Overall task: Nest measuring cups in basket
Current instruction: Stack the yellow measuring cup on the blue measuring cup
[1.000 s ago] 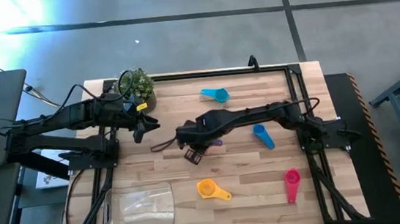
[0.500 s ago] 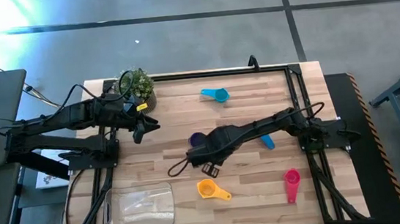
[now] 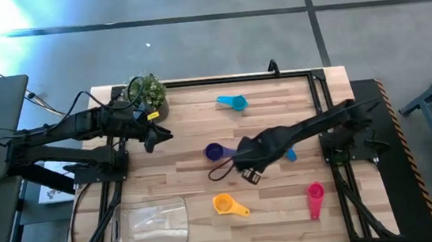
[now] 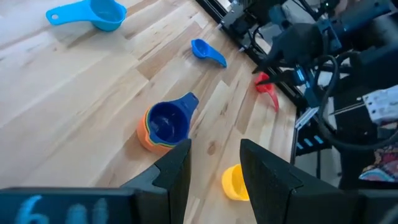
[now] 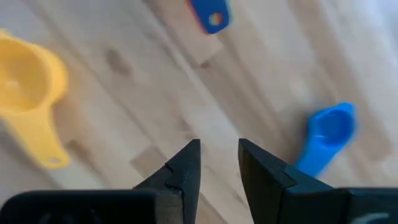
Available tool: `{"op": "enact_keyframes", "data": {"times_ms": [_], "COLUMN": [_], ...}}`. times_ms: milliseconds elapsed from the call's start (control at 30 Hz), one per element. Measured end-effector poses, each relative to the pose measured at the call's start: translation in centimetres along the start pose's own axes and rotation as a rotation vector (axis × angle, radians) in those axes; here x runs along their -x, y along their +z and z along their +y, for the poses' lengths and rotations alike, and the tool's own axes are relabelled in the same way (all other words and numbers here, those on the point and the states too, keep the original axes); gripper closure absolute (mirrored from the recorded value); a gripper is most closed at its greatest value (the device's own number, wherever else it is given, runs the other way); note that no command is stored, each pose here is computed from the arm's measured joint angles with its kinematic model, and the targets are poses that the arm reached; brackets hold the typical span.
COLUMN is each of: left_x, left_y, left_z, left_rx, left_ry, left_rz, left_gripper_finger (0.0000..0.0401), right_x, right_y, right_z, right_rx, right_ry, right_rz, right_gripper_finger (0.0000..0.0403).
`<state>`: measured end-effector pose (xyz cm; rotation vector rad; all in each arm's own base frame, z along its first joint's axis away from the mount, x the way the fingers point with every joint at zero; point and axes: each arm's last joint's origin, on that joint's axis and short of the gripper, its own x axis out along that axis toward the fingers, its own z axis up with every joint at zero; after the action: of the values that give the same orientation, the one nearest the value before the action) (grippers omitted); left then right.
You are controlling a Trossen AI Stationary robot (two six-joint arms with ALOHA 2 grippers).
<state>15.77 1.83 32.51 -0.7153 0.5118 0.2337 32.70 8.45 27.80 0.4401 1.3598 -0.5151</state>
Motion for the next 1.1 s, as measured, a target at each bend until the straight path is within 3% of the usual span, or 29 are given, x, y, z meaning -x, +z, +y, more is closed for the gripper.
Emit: {"op": "enact_keyframes", "data": {"times_ms": [200,400,700,900,1100], "left_x": [0.0,0.0,0.0,-0.1,-0.3], "left_y": [0.0,0.0,0.0,0.1,0.2], "left_z": [0.0,0.0,0.0,0.1,0.2], "left_rx": [0.080,0.147,0.186,0.187,0.188], "left_ry": [0.009,0.010,0.012,0.039,0.052], "left_rz": [-0.008,-0.009,-0.012,-0.035,-0.039], "left_gripper_finger": [0.0272,0.0272,0.0272,0.0272,0.0272], "right_x": [-0.9,-1.8,-2.0,-1.5,-1.2], "right_y": [-1.6,-1.8,-1.0,-0.1,0.2], "right_z": [-0.7,0.2,1.7,2.7,3.0], "right_rx": [-0.061,-0.030,0.042,0.098,0.123], "right_ry": [0.231,0.370,0.464,0.558,0.582], "right_rz": [-0.087,-0.182,-0.280,-0.391,-0.437], "right_gripper_finger": [0.0304,0.0300,0.0262,0.0262,0.0263]}}
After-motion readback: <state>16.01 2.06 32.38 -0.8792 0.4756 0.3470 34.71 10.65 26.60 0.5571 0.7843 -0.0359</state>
